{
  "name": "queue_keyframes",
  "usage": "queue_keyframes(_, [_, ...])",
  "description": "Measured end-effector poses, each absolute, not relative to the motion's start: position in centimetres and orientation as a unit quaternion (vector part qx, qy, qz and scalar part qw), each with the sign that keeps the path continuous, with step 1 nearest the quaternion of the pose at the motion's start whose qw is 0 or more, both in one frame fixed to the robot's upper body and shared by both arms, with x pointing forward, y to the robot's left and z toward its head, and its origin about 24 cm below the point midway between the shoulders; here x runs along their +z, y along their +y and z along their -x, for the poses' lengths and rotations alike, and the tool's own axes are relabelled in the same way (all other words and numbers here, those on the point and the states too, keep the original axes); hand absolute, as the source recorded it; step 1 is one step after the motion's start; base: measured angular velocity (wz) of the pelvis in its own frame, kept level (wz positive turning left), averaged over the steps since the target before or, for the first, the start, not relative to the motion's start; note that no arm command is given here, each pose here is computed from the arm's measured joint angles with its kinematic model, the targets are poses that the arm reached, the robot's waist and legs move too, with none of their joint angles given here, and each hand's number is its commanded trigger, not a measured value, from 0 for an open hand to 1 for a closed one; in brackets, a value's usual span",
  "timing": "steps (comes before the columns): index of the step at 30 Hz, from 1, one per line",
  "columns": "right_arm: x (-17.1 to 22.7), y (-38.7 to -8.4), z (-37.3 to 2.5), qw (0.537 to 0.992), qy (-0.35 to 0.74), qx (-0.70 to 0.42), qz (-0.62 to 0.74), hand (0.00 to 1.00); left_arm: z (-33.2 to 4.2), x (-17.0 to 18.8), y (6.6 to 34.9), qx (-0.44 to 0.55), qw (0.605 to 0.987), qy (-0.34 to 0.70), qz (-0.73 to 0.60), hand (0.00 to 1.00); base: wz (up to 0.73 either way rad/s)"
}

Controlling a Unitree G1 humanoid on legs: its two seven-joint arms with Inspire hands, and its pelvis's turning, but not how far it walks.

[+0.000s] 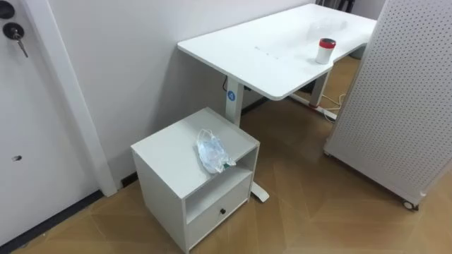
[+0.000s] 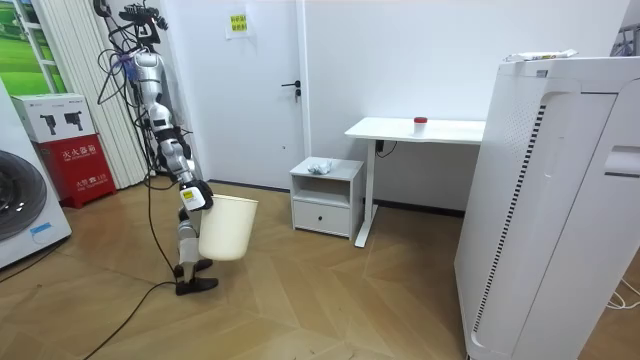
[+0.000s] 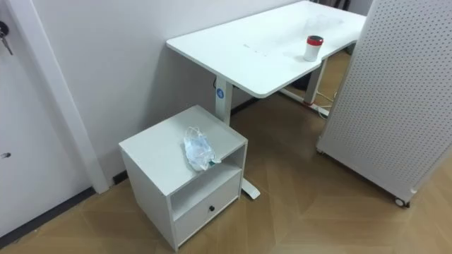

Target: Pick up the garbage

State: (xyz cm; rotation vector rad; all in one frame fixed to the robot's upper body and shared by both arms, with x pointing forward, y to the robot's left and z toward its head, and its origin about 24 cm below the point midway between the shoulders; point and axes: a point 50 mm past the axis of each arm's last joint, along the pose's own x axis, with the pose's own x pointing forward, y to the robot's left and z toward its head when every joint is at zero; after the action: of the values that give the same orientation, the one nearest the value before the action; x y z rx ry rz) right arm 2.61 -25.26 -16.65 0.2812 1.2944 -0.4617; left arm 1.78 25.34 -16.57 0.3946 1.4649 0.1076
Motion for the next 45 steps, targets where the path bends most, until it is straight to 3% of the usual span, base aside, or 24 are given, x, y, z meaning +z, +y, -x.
queue_keyframes(12, [-16.6, -25.3, -2.9, 0.766, 0.593, -0.213, -0.128, 1.0, -2.4, -16.6, 25.2, 0.049, 0.735, 0.654, -0.174, 0.0, 0.0])
queue_keyframes(23, [-16.6, -25.4, -2.8, 0.766, 0.593, -0.214, -0.126, 1.0, -0.4, -16.6, 25.3, 0.035, 0.711, 0.677, -0.188, 0.0, 0.02])
queue_keyframes(45, [-16.5, -25.2, -3.9, 0.776, 0.588, -0.191, -0.128, 1.0, -0.9, -16.8, 25.2, 0.032, 0.703, 0.686, -0.184, 0.0, 0.02])
